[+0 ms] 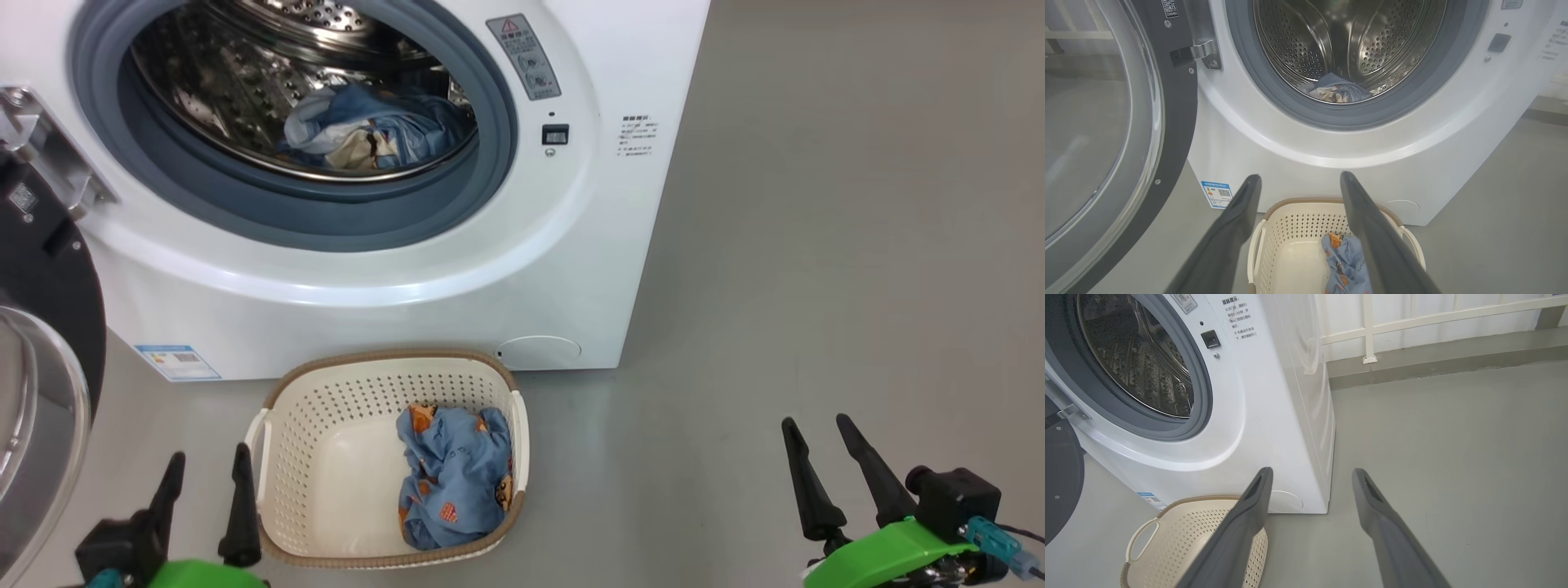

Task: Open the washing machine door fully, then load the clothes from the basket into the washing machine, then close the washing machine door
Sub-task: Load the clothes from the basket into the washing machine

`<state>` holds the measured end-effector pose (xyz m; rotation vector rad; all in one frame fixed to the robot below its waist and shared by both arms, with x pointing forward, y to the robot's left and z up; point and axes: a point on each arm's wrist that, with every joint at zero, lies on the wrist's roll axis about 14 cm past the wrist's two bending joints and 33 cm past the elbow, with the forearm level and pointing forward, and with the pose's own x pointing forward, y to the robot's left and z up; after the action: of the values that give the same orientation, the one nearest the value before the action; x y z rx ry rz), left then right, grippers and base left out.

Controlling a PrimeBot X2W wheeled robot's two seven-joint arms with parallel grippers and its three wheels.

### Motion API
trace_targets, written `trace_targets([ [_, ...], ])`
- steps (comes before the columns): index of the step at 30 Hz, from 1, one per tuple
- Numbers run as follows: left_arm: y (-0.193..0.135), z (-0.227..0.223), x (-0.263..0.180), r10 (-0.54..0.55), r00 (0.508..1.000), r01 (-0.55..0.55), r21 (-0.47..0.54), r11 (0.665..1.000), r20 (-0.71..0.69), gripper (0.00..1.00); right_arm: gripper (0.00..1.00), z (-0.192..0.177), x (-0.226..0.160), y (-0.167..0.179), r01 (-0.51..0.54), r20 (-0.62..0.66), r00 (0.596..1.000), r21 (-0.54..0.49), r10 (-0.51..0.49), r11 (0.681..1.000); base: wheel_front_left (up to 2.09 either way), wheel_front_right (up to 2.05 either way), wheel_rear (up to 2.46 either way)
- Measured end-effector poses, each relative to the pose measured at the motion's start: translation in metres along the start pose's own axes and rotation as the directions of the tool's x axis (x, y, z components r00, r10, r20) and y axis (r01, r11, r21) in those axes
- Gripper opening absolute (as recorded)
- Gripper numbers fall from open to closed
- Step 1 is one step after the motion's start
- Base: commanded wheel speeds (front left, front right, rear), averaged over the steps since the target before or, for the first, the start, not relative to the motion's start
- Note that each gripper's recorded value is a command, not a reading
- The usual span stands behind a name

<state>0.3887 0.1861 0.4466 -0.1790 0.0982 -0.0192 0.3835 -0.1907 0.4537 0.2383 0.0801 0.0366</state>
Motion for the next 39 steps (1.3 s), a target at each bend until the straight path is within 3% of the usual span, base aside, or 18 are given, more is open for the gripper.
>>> trace_targets([
  [23, 0.004, -0.005, -0.015, 0.021, 1.0, -0.021, -0.007, 1.0, -0.008, 1.0, 1.0, 0.001, -0.002, -0.006, 0.021, 0.005, 1.0, 0.005, -0.021, 1.0, 0.0, 0.0, 0.0],
  [39, -0.034, -0.075, 0.007, -0.084, 0.972, 0.069, -0.074, 0.995, -0.221, 1.0, 1.0, -0.016, 0.016, -0.005, 0.039, -0.032, 0.999, 0.035, -0.038, 0.999, 0.0, 0.0, 0.0],
])
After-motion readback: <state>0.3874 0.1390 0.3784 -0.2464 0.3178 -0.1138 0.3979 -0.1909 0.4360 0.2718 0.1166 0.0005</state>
